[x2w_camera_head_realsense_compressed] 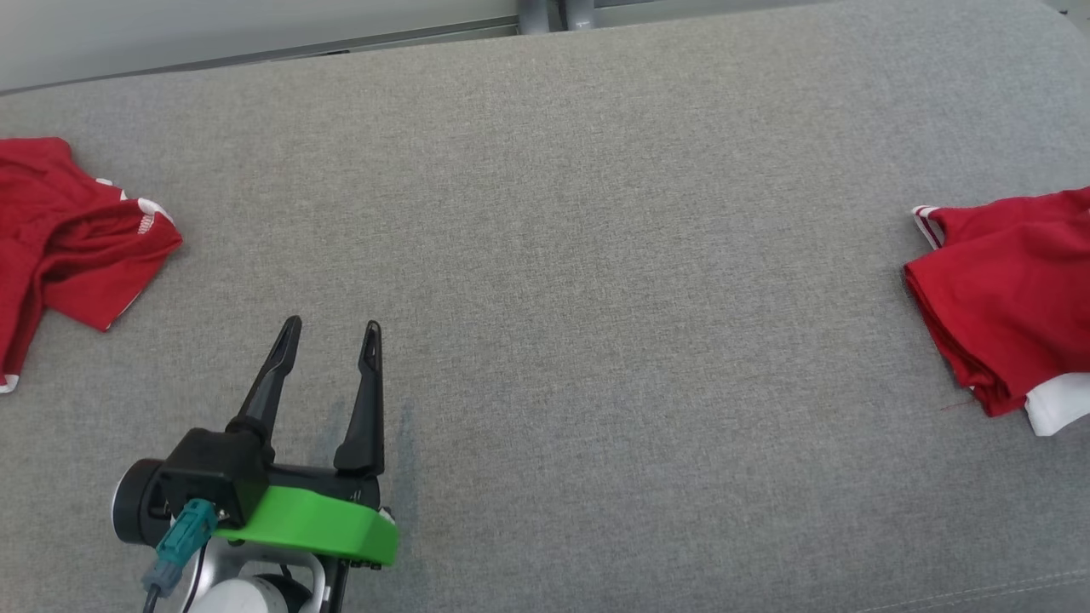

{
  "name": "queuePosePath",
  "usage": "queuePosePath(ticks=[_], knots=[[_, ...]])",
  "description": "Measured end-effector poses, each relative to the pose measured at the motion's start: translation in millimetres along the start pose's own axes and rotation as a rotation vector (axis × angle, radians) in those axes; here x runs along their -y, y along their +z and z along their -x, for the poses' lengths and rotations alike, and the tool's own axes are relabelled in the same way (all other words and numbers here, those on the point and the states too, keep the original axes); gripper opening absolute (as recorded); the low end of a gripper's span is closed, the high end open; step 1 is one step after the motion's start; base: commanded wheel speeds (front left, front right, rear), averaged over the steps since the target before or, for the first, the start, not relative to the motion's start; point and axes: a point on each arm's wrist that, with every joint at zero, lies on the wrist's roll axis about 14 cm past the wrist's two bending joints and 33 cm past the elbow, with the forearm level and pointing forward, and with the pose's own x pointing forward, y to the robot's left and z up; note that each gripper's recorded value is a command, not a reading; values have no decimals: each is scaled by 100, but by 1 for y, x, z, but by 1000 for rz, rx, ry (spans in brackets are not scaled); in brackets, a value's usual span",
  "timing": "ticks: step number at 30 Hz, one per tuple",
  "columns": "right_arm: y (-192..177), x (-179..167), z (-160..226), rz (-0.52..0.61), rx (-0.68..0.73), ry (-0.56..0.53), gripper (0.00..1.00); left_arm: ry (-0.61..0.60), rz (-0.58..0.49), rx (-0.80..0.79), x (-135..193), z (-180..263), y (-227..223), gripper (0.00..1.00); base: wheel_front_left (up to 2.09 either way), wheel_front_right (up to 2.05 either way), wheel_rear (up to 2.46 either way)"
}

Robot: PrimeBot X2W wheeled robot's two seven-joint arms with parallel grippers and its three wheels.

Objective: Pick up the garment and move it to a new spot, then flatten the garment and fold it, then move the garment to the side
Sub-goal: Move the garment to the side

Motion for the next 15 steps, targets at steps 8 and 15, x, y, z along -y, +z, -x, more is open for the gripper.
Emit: queuePosePath(ticks=[8,15], knots=[[-1,-21,-5,15,18,17,100,7,7,-8,-1,-2,-4,100,0,0,0],[33,-52,-3,5,116,89,100,2,22,27,4,-4,3,100,0,0,0]])
